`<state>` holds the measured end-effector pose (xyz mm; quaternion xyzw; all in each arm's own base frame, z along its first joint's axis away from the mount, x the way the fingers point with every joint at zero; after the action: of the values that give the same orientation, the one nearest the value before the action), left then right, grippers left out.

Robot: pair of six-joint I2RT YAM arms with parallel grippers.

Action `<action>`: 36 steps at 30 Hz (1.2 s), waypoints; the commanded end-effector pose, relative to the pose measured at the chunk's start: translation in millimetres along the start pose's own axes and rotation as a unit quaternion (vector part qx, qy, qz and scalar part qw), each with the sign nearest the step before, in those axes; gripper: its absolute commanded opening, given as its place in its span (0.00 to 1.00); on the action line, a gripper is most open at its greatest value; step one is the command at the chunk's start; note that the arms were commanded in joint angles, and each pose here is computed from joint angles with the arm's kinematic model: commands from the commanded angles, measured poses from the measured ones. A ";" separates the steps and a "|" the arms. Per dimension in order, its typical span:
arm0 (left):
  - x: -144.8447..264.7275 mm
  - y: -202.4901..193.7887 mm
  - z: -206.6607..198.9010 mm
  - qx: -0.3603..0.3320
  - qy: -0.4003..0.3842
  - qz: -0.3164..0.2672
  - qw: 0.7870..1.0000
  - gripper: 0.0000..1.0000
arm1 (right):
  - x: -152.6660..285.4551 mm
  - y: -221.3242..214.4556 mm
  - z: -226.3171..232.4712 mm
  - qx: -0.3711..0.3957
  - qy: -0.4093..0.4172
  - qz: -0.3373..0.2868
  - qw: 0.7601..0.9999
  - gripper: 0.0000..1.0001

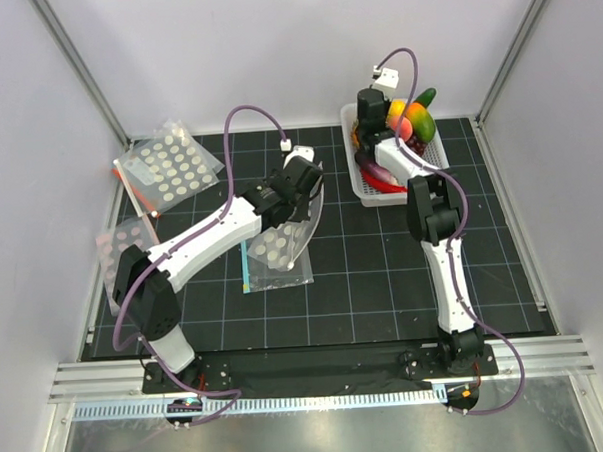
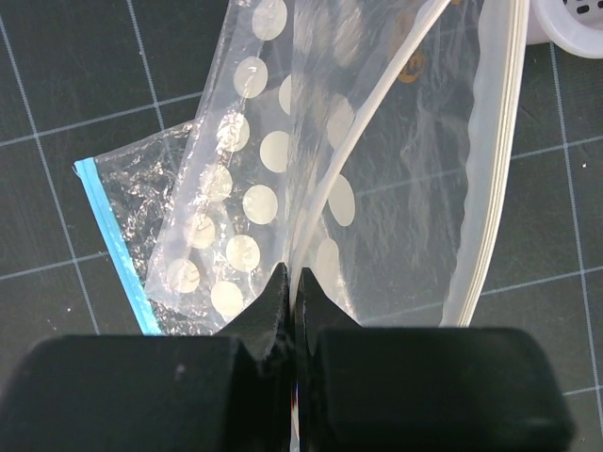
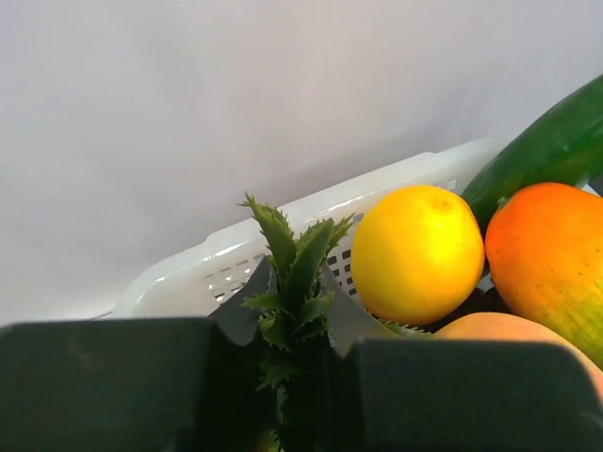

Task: Place the food in the zip-top bag and seal the zipper
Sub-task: Pick up the fake fruit from the bin.

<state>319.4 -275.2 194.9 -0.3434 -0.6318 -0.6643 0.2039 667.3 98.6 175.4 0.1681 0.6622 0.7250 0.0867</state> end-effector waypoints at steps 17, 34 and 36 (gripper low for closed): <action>4.5 12.5 7.4 -0.012 0.041 -0.019 0.999 0.00 | 126.6 170.4 -0.4 -0.207 0.156 -0.071 0.963 0.01; 4.7 11.9 -4.5 -0.001 -0.009 -0.019 1.000 0.00 | 290.0 140.0 -36.0 -0.261 0.280 0.032 0.923 0.01; 1.8 9.3 -7.1 0.000 -0.018 -0.013 1.000 0.00 | 316.3 127.9 -50.2 -0.258 0.287 0.038 0.922 0.01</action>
<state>320.5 -275.4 191.0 -0.3402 -0.6188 -0.6755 0.2120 403.2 145.6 308.1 0.0058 0.4758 0.8745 -0.0938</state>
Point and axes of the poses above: each gripper's point midway between its finger pads, its own x axis back along the fingers, its own z axis along the line the jaws close on, y = z × x, the point moved 2 cm from there along x, back along the fingers, and after that the axes turned 2 degrees about x, right-handed, at the moved point
